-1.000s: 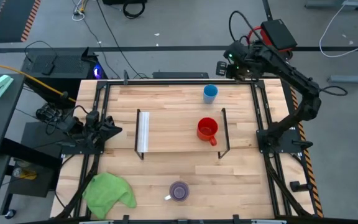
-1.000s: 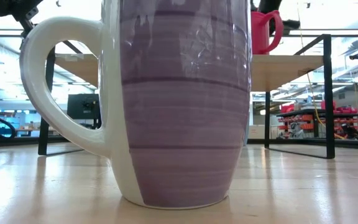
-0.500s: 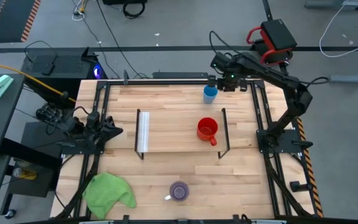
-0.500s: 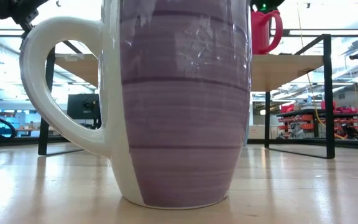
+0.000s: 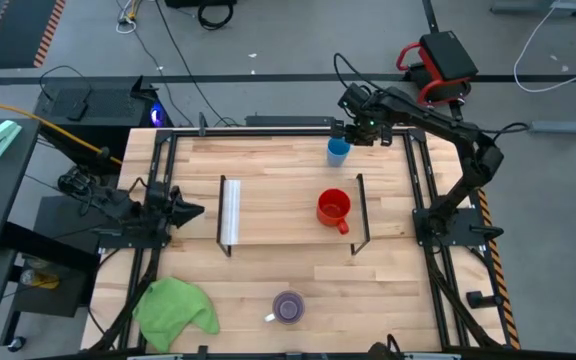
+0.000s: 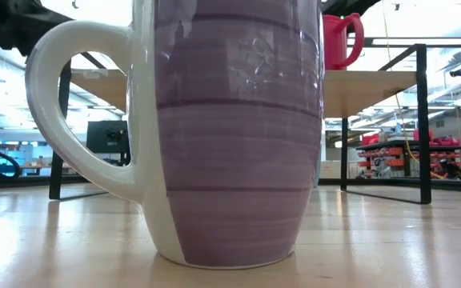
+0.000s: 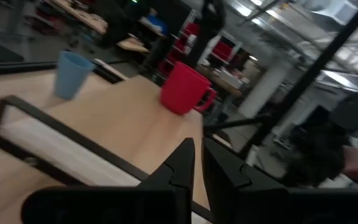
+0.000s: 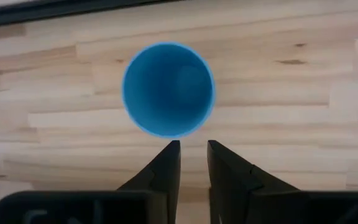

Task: Stack small to large cups/mugs on shelf
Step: Put the blue cup to the left of the red mug on the shelf

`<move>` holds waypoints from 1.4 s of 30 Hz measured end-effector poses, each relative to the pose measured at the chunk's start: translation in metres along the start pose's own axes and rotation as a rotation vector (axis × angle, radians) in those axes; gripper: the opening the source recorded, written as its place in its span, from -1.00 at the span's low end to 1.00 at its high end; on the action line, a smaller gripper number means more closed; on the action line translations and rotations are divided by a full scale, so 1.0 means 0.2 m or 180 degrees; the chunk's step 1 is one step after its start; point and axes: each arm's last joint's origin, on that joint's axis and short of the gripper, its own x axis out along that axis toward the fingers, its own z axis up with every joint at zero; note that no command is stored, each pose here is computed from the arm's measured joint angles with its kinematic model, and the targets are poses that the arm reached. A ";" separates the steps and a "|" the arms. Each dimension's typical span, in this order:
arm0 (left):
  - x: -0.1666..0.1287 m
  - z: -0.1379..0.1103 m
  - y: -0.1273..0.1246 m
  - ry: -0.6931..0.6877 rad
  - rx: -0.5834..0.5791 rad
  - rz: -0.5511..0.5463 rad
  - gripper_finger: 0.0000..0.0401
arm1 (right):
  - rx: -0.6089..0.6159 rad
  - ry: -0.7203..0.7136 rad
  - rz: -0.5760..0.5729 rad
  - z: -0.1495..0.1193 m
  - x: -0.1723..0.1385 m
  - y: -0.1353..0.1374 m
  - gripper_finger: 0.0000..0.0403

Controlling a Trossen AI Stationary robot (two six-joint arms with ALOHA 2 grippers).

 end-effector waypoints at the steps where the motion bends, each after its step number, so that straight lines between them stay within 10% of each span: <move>1: 0.00 0.00 0.00 -0.0026 0.0005 0.0049 -0.83 | -0.0006 -0.0006 -0.0022 0.01 0.01 -0.01 -0.52; 42: 0.00 0.01 0.03 -0.0257 0.0482 0.0602 -0.78 | 0.0136 -0.0119 0.0063 -0.01 0.18 -0.03 -0.40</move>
